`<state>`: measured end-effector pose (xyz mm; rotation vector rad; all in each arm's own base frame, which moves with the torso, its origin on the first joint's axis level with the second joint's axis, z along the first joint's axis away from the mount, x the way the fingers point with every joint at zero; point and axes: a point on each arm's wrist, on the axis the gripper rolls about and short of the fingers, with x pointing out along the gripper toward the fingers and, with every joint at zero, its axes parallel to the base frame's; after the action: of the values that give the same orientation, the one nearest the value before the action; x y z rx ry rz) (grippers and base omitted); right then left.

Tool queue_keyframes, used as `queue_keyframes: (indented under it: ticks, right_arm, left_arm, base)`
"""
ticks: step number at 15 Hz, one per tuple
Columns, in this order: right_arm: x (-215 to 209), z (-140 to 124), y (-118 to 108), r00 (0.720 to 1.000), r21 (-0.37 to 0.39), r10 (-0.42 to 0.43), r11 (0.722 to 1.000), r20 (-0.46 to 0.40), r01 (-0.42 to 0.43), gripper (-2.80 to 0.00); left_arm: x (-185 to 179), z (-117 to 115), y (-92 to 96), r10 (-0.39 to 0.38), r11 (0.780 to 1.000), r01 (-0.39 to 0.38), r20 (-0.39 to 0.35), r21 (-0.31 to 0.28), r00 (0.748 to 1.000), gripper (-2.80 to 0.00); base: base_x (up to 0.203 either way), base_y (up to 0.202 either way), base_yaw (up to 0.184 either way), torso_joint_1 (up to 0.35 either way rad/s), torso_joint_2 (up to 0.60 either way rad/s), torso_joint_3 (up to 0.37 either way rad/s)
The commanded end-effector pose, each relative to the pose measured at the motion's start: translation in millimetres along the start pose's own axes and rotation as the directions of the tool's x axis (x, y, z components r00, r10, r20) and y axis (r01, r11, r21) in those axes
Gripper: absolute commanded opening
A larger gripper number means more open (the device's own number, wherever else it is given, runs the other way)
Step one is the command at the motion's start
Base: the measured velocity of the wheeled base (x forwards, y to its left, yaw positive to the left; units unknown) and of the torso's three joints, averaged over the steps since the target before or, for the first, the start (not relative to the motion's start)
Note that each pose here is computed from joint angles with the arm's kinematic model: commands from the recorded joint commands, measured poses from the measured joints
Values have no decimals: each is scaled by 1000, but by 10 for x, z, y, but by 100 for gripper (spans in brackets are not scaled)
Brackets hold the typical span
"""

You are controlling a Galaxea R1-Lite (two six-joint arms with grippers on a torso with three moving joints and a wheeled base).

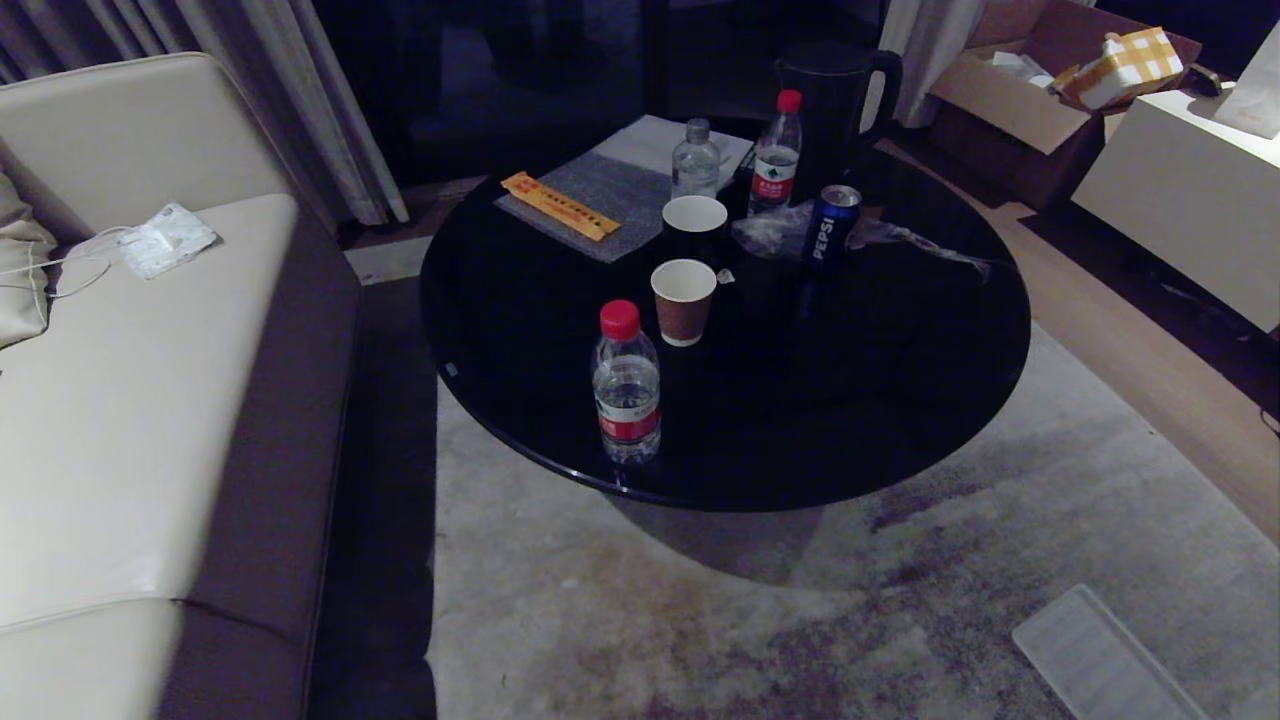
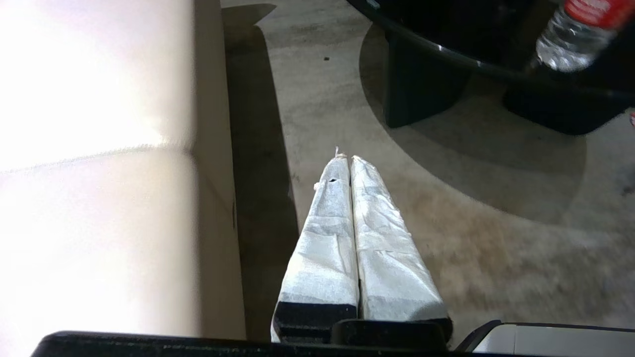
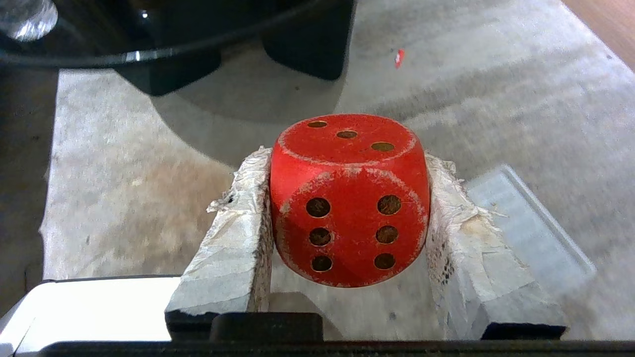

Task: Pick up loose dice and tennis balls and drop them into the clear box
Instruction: Put the toys in the box

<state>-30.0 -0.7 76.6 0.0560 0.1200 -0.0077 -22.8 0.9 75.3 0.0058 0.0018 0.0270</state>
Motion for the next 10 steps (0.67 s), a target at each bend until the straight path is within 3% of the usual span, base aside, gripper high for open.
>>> queue_keyframes:
  ticks: [1, 10]
  right_arm:
    - [1, -1, 0, 1000, 1, 0, 1000, -3, 0, -280]
    - [1, -1, 0, 1000, 0, 1, 1000, -3, -1, -280]
  left_arm:
    - [2, -4, 0, 1, 1000, -1, -3, 0, 1000, -280]
    - [2, -4, 0, -1, 1000, 1, -3, 4, 1000, -280]
  base:
    - [-182, 0, -2, 7, -2, 4]
    - [-169, 0, -2, 3, 4, 2]
